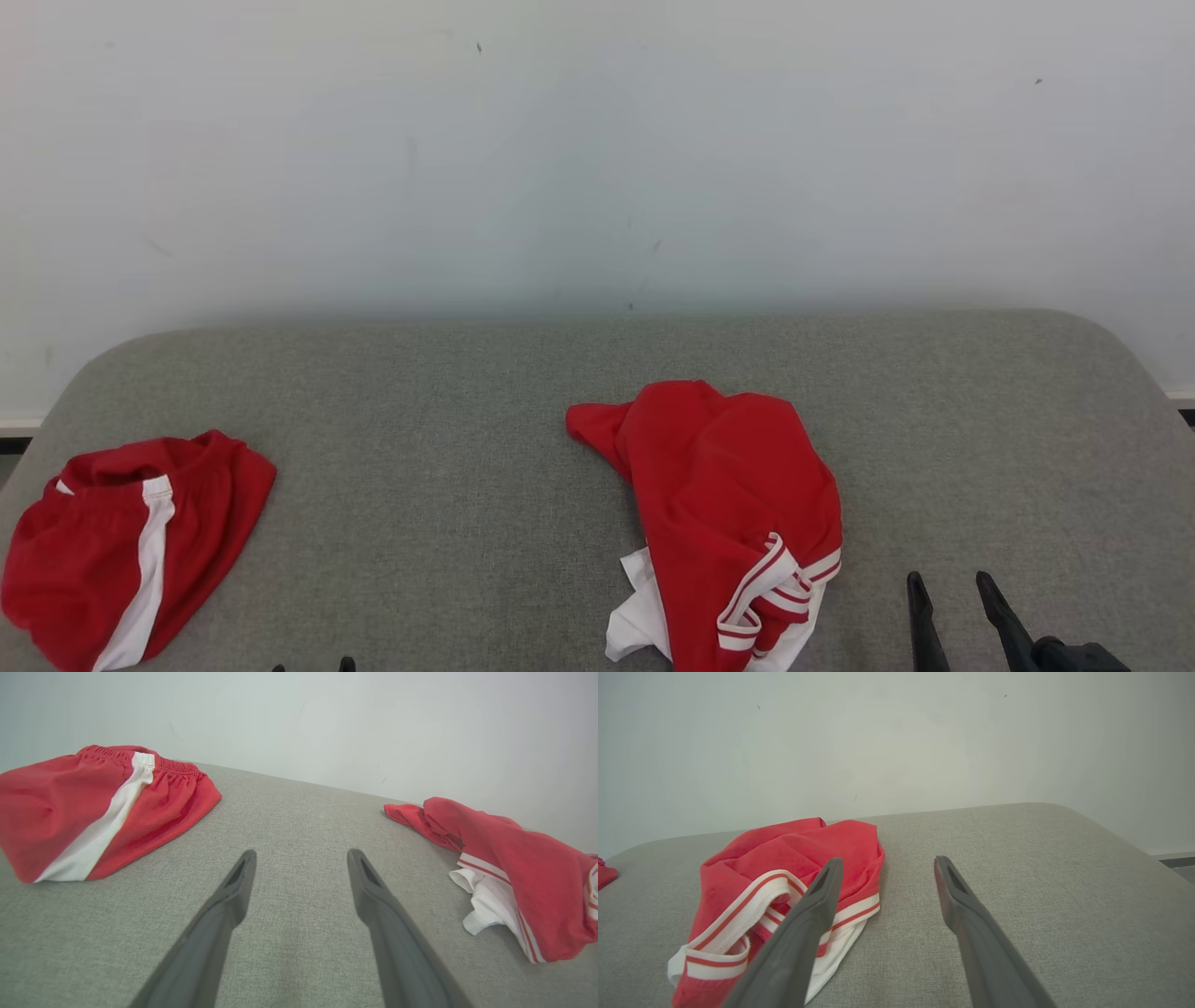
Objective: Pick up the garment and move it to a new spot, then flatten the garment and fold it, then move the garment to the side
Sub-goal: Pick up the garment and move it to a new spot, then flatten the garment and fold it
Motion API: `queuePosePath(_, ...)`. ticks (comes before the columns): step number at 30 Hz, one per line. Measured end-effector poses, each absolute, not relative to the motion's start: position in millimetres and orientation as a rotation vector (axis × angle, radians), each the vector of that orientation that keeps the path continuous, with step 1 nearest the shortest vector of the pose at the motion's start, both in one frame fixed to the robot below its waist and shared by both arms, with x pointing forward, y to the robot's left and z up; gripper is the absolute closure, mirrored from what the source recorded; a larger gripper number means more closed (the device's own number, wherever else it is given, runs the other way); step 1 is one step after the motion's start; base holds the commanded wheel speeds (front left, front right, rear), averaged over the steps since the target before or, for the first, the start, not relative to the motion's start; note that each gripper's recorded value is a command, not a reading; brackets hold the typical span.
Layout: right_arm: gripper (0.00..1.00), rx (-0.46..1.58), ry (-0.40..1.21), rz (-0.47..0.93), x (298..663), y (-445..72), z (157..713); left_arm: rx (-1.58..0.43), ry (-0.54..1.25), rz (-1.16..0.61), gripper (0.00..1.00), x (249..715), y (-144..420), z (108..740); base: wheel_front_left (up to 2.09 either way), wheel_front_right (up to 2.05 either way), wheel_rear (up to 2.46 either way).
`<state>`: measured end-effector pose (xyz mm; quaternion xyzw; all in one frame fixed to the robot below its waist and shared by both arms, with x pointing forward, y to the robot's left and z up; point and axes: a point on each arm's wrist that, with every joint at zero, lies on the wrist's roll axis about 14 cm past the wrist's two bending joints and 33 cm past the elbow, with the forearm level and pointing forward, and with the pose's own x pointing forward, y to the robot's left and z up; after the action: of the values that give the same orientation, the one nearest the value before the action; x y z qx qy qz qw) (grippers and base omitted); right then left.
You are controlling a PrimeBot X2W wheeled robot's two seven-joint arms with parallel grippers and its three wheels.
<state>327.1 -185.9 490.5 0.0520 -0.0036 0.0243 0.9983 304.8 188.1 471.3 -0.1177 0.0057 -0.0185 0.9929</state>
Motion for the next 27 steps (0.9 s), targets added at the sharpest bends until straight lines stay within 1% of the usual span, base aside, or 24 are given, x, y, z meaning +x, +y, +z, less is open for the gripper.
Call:
queuePosePath(19,0.00,0.134,0.005,0.053,325.3,-180.8,487.4,-0.215,-0.002,-0.082,0.00,316.7,178.1,478.4,0.00,0.00,0.00)
queuePosePath(24,0.00,0.137,-0.002,0.043,325.3,-183.7,491.1,-0.231,0.043,-0.169,0.00,328.7,147.4,473.6,0.00,0.00,0.00)
queuePosePath(27,0.00,0.139,0.002,0.019,321.4,-190.5,490.1,-0.253,0.095,-0.276,0.00,337.4,111.2,471.7,0.00,0.00,0.00)
